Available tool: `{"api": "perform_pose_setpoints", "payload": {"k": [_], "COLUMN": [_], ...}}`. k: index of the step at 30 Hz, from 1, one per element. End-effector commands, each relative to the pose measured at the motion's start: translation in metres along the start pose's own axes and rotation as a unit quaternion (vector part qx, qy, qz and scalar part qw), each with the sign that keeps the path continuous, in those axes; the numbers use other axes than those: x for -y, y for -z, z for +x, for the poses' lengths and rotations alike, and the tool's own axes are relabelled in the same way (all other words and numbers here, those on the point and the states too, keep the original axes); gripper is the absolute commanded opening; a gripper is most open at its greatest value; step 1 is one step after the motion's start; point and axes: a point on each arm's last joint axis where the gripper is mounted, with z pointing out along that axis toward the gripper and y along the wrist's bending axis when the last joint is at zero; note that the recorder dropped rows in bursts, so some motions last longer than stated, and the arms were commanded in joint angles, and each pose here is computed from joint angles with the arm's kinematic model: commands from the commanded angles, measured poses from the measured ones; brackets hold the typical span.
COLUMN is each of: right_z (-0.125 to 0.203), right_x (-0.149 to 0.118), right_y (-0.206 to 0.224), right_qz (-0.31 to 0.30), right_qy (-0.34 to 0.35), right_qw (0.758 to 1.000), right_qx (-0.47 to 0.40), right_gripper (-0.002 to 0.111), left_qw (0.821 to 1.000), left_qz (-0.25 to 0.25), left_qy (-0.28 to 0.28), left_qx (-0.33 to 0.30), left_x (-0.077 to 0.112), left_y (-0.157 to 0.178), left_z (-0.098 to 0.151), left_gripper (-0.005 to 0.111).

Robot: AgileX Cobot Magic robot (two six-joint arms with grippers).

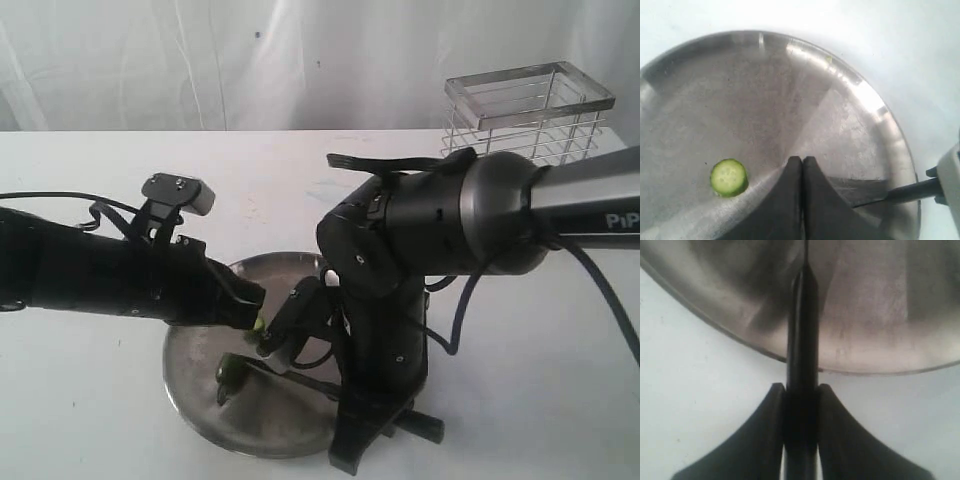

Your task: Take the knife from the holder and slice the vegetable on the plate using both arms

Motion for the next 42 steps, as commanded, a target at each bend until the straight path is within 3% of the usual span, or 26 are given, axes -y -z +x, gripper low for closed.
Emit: {"api": "perform_pose_setpoints", "payload": {"k": [1,10,16,42], "right_z": [0.000,-0.004,-0.004,-0.013], "right_x": [0.001,0.003,0.005,-0.020], "right_y": [0.003,0.009,0.026,0.019], "right_qz": [0.001,0.016,0.028,0.001], "right_qy": [0.002,-0.023,-0.024,0.007], "right_qw": [1.000,0.999,0.996,0.998], "right_qx": [0.004,0.036,0.075,0.068], "right_gripper": [0.000,0.000,0.000,0.000], "left_qw": [1.000,1.000,0.999,0.999], "left_qz": [-0.001,-0.002,-0.036,-0.046], "left_qy": [-0.005,0.005,-0.008,0.013], "left_qx": [0.011,0.008,0.034,0.016], "left_x": [0.005,0.005,0.007,0.005], "left_y": [0.009,0.009,0.025,0.027], "left_z": [-0.006,-0.005,-0.015,-0.001], "left_gripper": [0.000,0.000,0.012,0.012]}}
